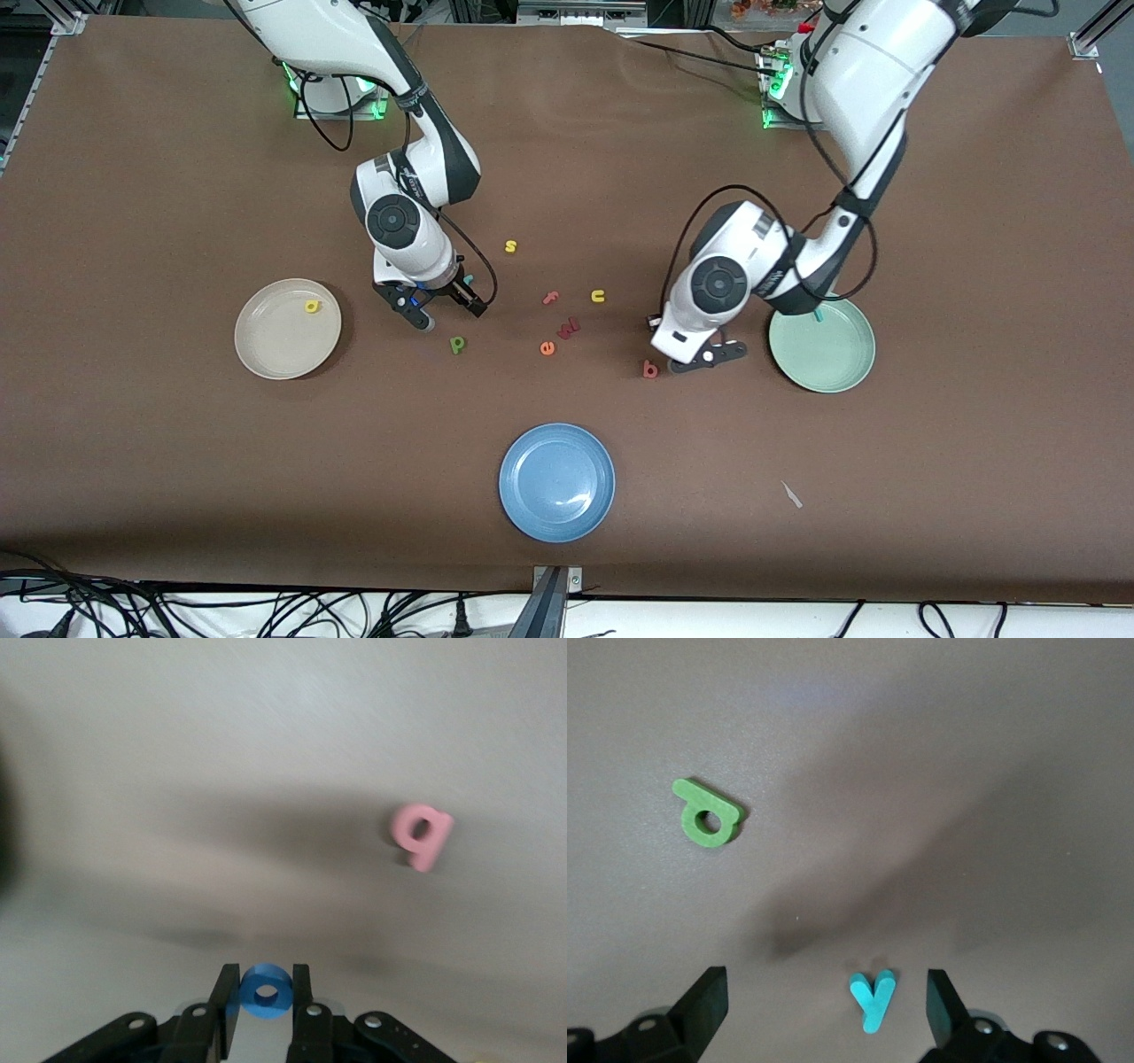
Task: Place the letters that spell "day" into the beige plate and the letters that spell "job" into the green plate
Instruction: 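Grasp the blue o with the left gripper while the right gripper reaches y, then carry the o to the green plate while the right gripper grasps y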
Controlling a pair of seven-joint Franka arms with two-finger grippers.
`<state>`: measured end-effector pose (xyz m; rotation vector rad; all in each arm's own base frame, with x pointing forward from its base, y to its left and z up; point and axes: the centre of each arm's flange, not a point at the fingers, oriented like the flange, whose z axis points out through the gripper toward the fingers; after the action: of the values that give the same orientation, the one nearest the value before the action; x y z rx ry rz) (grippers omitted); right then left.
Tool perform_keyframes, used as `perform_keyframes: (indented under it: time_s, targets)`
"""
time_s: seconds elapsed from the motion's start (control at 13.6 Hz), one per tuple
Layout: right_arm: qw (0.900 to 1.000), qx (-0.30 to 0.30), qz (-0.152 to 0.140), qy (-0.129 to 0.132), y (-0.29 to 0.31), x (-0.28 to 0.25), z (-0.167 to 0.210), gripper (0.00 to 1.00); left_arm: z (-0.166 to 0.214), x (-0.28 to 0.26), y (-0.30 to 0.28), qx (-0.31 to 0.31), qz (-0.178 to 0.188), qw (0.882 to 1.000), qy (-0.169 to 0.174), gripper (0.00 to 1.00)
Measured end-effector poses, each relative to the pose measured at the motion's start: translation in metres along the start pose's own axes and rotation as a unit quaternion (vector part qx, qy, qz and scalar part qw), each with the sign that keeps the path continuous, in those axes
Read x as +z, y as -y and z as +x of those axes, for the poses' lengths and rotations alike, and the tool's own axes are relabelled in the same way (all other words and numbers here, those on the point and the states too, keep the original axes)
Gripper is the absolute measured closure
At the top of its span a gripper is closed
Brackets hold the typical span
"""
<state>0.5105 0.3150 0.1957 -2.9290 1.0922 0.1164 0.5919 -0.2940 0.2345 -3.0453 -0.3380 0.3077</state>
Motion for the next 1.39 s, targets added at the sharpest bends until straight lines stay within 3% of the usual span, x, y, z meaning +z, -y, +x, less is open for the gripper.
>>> perform_keyframes:
  time_s: [0.37,0.73,1.03,1.32,1.39]
  targets:
    - [1.0,-0.004,0.003,-0.003,-0.007,0.016,-0.008,0.04,0.051,-0.024,0.095,0.094,0.053,0.994,-0.009,0.75]
    - [1.0,-0.004,0.004,-0.006,-0.015,0.025,-0.013,0.11,0.087,-0.004,0.183,0.162,0.048,0.985,0.026,0.75]
    - [1.0,-0.011,0.003,-0.002,-0.014,0.027,-0.022,0.22,0.087,0.032,0.186,0.177,0.042,0.982,0.056,0.75]
    - [1.0,-0.011,0.003,-0.002,-0.013,0.027,-0.023,0.26,0.083,0.048,0.175,0.184,0.034,0.98,0.065,0.75]
    - [1.0,-0.011,0.005,-0.002,-0.013,0.026,-0.024,0.33,0.083,0.05,0.174,0.184,0.034,0.98,0.066,0.75]
